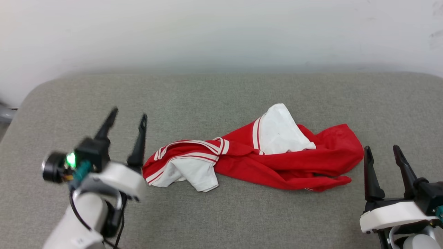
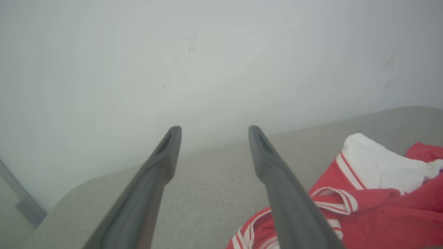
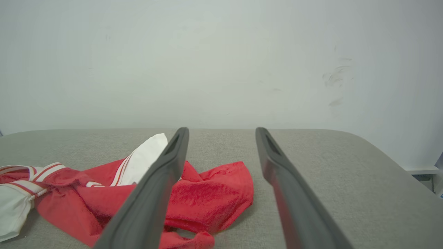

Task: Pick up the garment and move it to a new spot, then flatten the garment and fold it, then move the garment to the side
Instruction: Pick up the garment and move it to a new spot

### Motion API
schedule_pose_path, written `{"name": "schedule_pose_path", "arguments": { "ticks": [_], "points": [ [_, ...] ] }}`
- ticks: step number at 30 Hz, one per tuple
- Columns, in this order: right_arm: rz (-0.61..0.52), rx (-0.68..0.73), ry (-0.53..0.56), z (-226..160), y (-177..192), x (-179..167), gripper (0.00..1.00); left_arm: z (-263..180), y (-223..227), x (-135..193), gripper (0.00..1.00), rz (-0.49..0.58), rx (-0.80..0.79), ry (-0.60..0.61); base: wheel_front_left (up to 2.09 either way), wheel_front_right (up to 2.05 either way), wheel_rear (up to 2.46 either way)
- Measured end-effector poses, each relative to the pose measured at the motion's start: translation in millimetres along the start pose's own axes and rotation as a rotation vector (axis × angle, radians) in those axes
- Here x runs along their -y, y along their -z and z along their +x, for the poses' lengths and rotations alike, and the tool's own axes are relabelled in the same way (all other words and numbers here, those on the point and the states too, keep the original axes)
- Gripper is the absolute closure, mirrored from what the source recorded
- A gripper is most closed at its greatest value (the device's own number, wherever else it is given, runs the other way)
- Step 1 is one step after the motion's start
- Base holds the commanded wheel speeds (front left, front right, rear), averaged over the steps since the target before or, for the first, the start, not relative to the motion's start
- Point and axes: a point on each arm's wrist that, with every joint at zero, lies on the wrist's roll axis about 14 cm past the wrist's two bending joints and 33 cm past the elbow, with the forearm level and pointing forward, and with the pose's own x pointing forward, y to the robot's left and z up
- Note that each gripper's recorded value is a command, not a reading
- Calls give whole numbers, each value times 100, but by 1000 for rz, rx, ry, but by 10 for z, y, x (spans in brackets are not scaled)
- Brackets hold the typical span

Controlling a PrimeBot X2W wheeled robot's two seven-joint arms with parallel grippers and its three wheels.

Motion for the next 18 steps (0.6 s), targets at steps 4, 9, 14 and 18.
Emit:
{"name": "schedule_pose_path", "arguments": {
  "ticks": [4,9,14,18],
  "points": [
    [-3,12,-15,-45,-50,-49,0,-358,19,179,0,-16,11,-14,0,0,0],
    [-1,9,-29,-110,-53,-97,0,-684,77,261,0,-57,2,-71,0,0,0],
    [4,9,-41,-132,-53,-139,0,-883,169,357,0,-78,-24,-96,0,0,0],
    [5,2,-53,-150,-30,-180,0,-913,150,408,0,-69,-15,-74,0,0,0]
  ]
}}
